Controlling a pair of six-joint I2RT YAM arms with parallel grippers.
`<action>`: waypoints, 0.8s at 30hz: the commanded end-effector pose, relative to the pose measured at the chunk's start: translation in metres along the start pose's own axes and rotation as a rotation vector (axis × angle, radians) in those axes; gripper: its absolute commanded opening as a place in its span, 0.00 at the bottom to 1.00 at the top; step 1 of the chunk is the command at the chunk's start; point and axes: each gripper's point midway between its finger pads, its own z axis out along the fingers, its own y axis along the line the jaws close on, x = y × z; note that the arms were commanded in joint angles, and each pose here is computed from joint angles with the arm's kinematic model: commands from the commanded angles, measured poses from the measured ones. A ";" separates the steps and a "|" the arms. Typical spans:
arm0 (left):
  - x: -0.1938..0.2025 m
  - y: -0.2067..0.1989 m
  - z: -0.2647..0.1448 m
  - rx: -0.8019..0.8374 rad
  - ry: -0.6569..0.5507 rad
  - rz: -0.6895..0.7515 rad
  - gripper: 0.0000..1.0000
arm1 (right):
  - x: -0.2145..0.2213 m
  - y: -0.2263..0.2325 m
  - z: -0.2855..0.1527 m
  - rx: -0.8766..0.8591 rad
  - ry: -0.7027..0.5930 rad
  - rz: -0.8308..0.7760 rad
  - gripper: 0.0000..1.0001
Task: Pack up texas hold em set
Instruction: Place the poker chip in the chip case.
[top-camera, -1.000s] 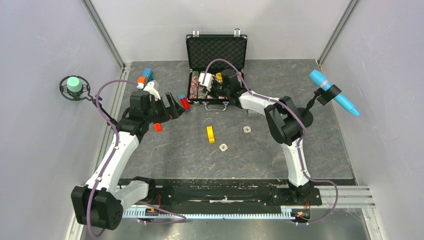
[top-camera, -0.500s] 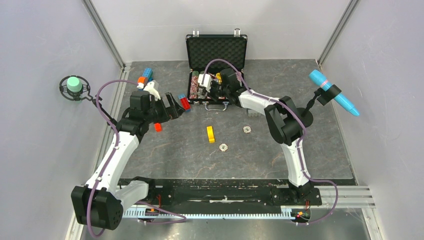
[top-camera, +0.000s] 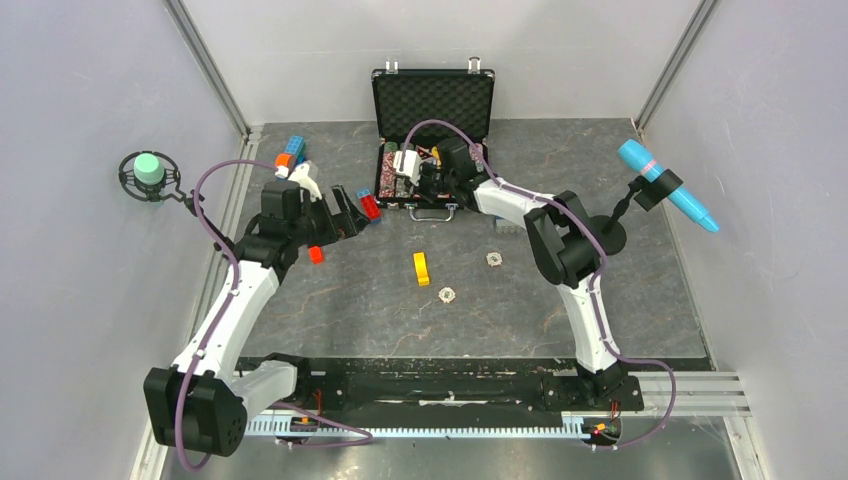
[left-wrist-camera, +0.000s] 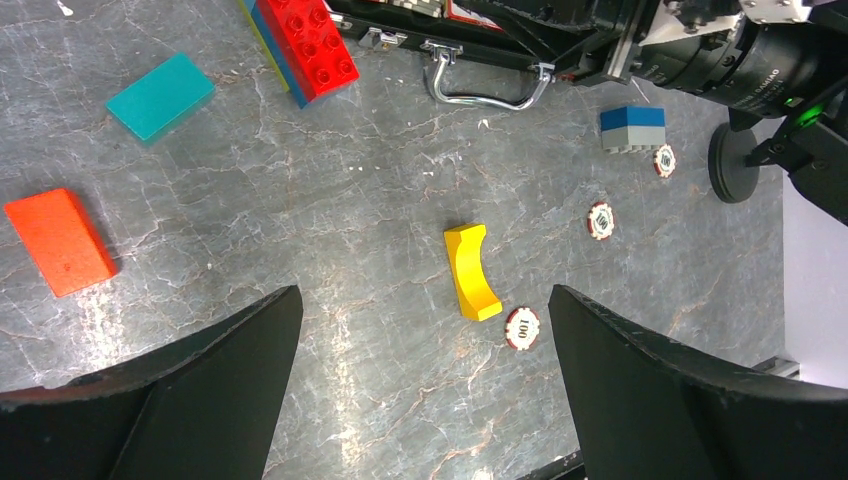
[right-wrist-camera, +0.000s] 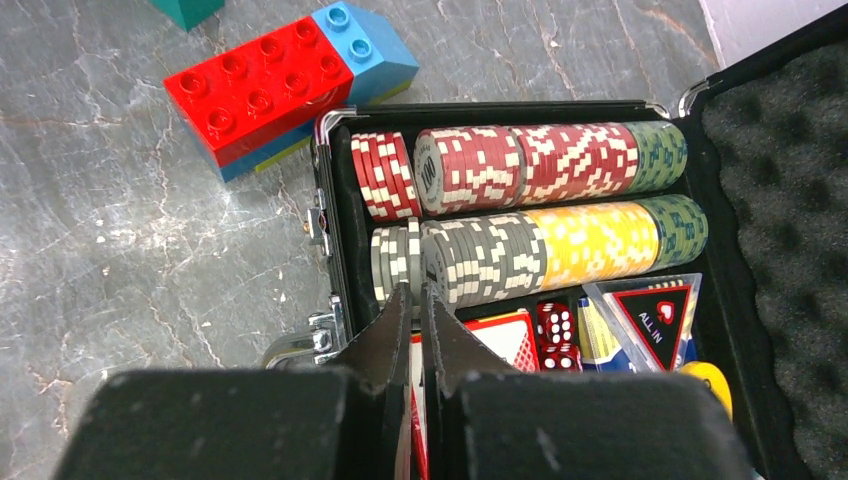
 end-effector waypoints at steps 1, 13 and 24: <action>-0.007 -0.003 0.001 0.027 -0.024 0.027 1.00 | -0.008 -0.012 0.004 0.023 -0.002 -0.039 0.00; -0.007 -0.002 0.002 0.025 -0.022 0.025 1.00 | 0.004 -0.014 0.015 0.047 0.072 -0.099 0.00; -0.007 -0.002 0.002 0.027 -0.023 0.025 1.00 | 0.002 -0.015 0.010 0.071 0.088 -0.106 0.16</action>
